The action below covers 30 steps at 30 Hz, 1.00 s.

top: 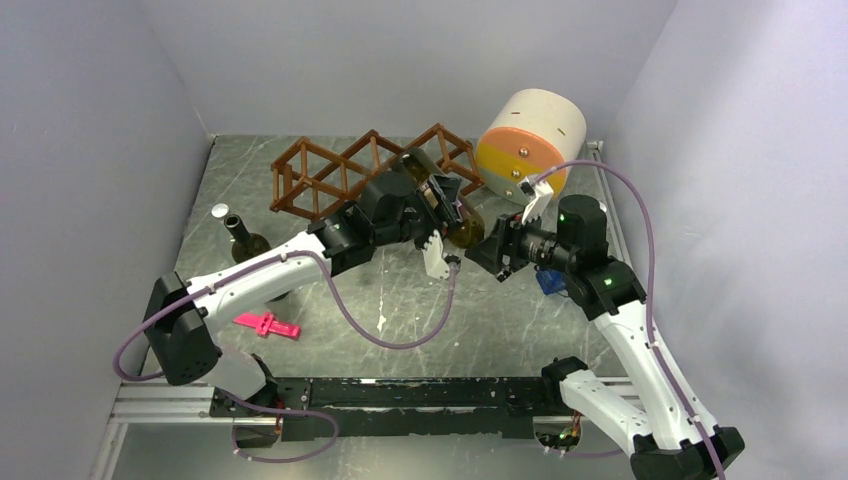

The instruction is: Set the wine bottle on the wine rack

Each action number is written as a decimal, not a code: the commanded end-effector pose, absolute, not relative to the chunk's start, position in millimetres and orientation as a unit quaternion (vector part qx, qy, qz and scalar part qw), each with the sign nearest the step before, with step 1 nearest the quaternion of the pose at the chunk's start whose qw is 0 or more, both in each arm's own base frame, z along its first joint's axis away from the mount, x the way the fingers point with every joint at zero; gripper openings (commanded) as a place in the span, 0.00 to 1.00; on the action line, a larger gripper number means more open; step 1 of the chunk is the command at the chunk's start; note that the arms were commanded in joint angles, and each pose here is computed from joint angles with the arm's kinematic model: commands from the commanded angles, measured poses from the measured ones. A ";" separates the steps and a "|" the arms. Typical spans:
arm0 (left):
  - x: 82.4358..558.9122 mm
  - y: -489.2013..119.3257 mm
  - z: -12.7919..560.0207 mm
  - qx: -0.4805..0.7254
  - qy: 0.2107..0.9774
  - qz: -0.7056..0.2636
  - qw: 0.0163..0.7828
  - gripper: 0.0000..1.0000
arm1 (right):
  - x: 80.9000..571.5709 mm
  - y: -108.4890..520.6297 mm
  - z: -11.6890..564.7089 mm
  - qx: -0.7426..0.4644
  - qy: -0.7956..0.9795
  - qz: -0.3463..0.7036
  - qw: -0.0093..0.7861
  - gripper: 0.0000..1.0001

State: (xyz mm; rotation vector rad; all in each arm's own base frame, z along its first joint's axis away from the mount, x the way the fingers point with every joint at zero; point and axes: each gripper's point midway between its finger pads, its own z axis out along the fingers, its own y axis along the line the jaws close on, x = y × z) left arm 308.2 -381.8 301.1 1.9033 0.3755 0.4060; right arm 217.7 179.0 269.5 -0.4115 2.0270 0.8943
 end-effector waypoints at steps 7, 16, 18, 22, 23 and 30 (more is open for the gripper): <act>298.1 -392.8 381.0 0.747 0.127 0.179 0.627 0.07 | 219.5 190.5 261.2 -0.177 0.809 0.367 0.423 0.65; 296.1 -397.1 384.0 0.745 0.122 0.193 0.627 0.07 | 217.8 204.1 254.1 -0.194 0.815 0.355 0.414 0.57; 295.5 -397.7 385.8 0.742 0.122 0.195 0.630 0.07 | 218.8 205.7 252.0 -0.195 0.817 0.349 0.416 0.53; 294.3 -397.9 389.8 0.733 0.123 0.197 0.639 0.07 | 216.0 212.5 248.2 -0.203 0.818 0.343 0.414 0.41; 294.3 -398.1 390.6 0.732 0.125 0.197 0.640 0.07 | 216.4 212.8 248.3 -0.203 0.819 0.340 0.415 0.36; 293.7 -395.5 397.1 0.718 0.138 0.191 0.655 0.11 | 220.6 210.8 253.4 -0.199 0.819 0.326 0.429 0.00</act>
